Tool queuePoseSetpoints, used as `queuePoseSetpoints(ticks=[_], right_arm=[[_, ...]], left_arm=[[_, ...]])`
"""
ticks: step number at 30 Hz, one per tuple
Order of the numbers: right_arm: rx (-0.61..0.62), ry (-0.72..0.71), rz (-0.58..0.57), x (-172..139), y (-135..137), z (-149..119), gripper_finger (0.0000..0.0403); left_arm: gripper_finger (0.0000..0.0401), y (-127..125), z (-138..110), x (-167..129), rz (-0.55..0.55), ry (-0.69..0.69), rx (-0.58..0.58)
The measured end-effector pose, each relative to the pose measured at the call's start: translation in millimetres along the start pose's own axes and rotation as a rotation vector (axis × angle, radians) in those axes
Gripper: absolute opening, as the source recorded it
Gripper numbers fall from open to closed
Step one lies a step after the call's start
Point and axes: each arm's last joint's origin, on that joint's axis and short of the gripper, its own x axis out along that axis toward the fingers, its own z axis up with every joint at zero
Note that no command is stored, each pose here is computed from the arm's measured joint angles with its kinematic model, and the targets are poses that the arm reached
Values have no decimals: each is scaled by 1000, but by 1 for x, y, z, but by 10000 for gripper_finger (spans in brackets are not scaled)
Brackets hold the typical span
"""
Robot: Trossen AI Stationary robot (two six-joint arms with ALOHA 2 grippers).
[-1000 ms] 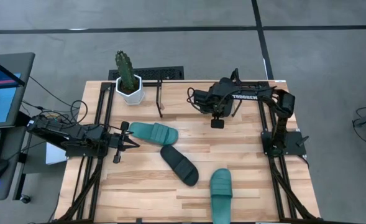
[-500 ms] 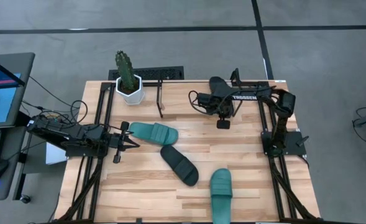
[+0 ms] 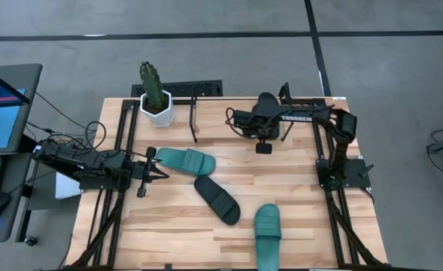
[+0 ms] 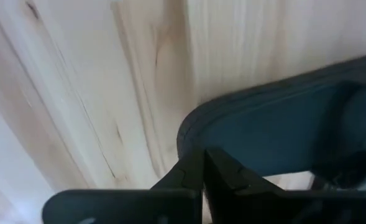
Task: Pick and place slides into the shelf
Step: Put the right black slide on the shelf
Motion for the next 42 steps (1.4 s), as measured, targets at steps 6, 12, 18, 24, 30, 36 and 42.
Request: queuePoseSetpoints(ticks=[6,12,18,24,30,36,42], right_arm=[[-6,-54,-52,-21,-6,5,0],[-30,-119,-139,-31,-21,10,0],[6,-168,-148,-26,-51,8,0],[47,-181,-103,-19,-74,1,0],[17,-255,-111,-21,-78,7,0],[1,-264,-109,-20,-81,6,0],[12,-219,-61,0,-89,11,0]], left_arm=[[0,0,0,0,0,0,1],[0,0,0,0,0,0,3],[0,0,0,0,0,0,3],[0,0,0,0,0,0,4],[0,0,0,0,0,0,4],[0,0,0,0,0,0,3],[0,0,0,0,0,0,2]])
